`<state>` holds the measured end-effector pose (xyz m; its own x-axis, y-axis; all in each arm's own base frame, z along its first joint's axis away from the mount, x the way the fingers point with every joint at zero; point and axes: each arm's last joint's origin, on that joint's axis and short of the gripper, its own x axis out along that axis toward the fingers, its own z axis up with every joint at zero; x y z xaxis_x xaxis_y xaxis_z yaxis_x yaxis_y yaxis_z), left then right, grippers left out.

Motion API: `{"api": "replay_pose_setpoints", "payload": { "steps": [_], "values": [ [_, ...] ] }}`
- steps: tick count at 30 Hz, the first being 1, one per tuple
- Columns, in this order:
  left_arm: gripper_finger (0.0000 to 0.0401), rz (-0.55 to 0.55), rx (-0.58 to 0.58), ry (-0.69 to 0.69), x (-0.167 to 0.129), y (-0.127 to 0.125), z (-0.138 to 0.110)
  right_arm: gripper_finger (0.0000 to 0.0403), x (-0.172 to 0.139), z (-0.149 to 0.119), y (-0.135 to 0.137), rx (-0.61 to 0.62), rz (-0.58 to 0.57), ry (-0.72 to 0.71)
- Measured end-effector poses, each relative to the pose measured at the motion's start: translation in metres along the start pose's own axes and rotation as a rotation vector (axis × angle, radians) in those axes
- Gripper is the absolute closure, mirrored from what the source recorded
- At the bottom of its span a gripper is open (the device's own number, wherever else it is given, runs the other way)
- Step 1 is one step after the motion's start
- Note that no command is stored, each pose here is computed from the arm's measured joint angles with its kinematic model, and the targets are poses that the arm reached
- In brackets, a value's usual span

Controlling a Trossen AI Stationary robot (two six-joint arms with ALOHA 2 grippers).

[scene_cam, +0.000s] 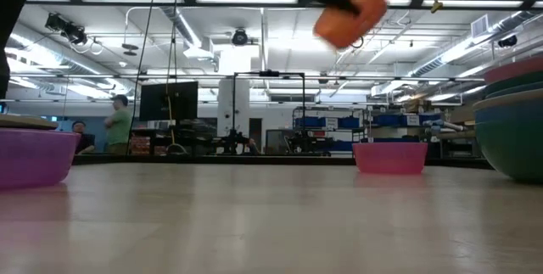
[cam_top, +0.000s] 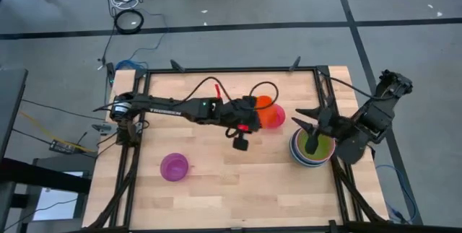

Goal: Nest bowls inside each other
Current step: Stack the orange bowl on top of the light green bowl

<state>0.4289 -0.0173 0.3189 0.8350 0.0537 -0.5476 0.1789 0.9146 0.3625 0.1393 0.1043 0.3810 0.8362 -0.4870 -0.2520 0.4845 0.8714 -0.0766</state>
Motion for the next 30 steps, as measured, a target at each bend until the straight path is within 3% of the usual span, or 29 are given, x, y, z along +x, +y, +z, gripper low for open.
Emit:
{"api": "replay_pose_setpoints", "payload": {
  "steps": [3, 8, 13, 19, 30],
  "values": [
    [0.0399, 0.012, 0.029, -0.129, -0.006, -0.002, 0.024, 0.028, -0.012, 0.009, 0.008, -0.038, 0.03, -0.091],
    [0.0399, -0.008, 0.006, -0.253, 0.003, -0.005, 0.034, 0.028, -0.039, 0.03, 0.026, -0.111, 0.049, -0.228],
    [0.0399, -0.04, -0.01, -0.342, 0.034, -0.012, 0.031, 0.028, -0.061, 0.05, 0.036, -0.128, 0.008, -0.259],
    [0.0399, -0.064, -0.05, -0.444, 0.074, -0.017, 0.034, 0.0281, -0.065, 0.057, 0.039, -0.09, 0.018, -0.258],
    [0.0399, -0.214, -0.147, -0.451, 0.145, -0.03, 0.032, 0.0283, -0.065, 0.057, 0.04, -0.078, 0.022, -0.259]
  ]
}}
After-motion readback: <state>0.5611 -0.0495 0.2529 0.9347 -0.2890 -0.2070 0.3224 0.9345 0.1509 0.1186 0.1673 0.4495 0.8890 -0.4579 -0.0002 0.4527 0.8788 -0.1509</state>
